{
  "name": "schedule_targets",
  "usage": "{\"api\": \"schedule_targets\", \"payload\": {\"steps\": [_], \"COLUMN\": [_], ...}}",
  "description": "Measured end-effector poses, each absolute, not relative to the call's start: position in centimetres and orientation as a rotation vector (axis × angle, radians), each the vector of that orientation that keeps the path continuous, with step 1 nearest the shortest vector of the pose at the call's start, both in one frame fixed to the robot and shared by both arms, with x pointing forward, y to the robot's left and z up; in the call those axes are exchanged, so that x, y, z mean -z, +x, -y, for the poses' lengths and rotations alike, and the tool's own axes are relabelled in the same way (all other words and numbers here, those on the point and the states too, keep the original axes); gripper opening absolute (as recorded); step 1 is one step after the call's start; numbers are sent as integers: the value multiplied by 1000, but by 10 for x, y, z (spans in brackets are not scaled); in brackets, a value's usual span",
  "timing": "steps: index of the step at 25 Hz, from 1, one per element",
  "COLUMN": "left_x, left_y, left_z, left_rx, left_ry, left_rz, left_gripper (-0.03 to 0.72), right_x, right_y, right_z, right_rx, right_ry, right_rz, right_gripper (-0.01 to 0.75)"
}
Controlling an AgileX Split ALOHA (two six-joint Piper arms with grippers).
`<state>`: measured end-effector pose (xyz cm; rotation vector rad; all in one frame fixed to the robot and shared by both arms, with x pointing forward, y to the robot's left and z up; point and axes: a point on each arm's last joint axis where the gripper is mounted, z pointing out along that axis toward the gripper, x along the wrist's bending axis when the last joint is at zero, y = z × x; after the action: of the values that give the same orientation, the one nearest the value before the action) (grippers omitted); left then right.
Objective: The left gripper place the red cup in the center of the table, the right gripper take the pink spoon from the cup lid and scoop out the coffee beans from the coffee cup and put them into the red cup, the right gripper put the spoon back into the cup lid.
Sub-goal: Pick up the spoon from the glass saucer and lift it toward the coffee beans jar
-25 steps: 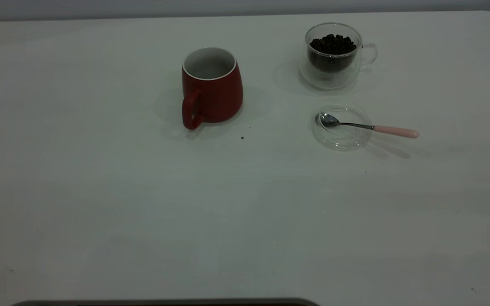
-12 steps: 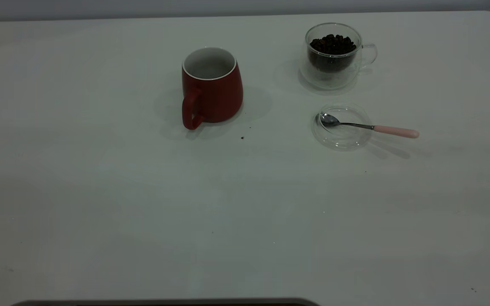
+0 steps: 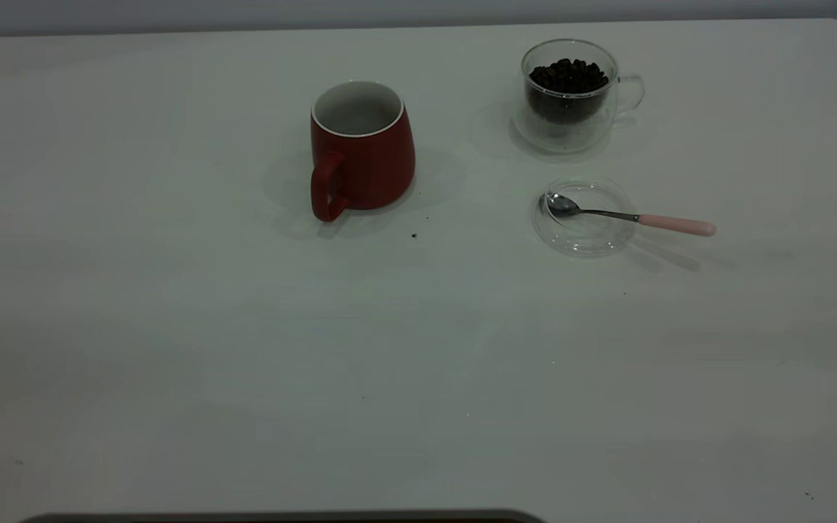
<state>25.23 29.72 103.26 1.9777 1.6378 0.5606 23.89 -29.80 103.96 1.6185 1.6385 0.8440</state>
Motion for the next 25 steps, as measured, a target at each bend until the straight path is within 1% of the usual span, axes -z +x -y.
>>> {"api": "schedule_targets", "payload": {"steps": [9, 19, 25], "left_x": [-1033, -1033, -1032], "left_y": [252, 226, 222], "left_z": [-297, -300, -300], "left_rx": [-573, -767, -784], "left_ry": [1969, 1745, 1730], "left_rz": [-1632, -1650, -1635], "left_gripper": [529, 529, 529], "right_x": [-1040, -1040, -1040], "right_y": [239, 239, 239], "right_z": [298, 298, 298], "right_rx": [-844, -845, -845], "right_ry": [1619, 1620, 1620], "right_rz": [-1639, -1638, -1638], "right_gripper": [237, 237, 237]}}
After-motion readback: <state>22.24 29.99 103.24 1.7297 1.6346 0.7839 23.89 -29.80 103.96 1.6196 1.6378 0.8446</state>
